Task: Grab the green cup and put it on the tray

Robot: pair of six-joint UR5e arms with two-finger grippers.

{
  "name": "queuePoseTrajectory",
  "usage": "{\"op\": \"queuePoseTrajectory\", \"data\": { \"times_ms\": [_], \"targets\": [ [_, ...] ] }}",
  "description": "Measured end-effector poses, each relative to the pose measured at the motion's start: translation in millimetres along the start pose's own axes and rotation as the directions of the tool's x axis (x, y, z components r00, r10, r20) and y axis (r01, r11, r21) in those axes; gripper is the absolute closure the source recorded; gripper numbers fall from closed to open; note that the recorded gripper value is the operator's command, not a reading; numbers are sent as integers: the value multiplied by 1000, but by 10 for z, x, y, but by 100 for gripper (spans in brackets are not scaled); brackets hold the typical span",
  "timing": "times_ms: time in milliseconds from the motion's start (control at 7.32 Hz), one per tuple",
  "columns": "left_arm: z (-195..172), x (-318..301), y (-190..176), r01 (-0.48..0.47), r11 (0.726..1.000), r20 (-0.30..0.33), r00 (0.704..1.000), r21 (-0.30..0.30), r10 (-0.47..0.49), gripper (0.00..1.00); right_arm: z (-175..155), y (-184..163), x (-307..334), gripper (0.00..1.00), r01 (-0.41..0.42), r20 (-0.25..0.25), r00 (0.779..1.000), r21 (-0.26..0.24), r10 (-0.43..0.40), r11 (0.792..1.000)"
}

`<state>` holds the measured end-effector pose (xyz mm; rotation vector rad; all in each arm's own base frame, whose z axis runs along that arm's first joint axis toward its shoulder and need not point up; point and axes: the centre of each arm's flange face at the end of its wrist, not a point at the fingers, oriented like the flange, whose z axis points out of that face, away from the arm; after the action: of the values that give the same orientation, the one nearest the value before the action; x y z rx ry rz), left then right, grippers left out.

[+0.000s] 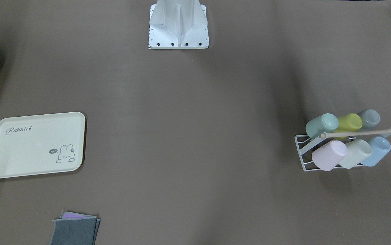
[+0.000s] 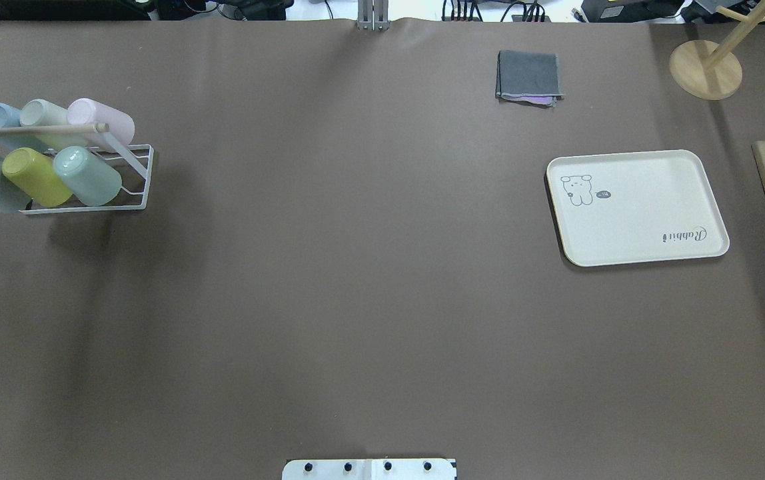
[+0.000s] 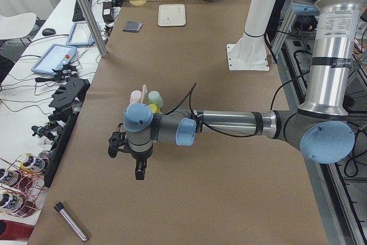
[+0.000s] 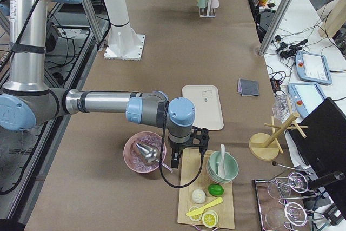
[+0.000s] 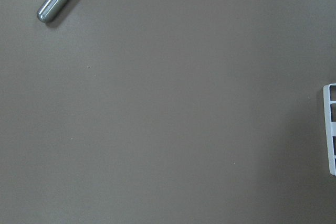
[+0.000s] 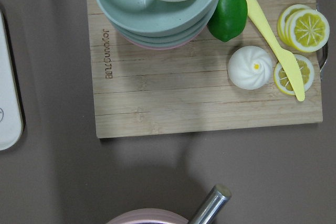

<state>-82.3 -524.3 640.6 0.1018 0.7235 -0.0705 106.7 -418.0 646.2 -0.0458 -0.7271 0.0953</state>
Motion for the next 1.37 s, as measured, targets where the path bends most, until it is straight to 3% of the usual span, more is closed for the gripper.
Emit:
{"op": "queuePoseTrajectory", "data": {
  "times_ms": [683,957,1366],
  "targets": [
    [14,-16,8,3,1000,0,1000,-2,-3,2,-46,-97,-283,1,25,31,999,10,-25,1000],
    [15,-19,9,3,1000,0,1000,-2,-3,2,-94,-200,-834,1,-12,41,999,9,12,1000],
    [14,-19,10,3,1000,1,1000,-2,-3,2,14,-429,-1692,0,22,35,999,-14,-21,1000]
  ]
}}
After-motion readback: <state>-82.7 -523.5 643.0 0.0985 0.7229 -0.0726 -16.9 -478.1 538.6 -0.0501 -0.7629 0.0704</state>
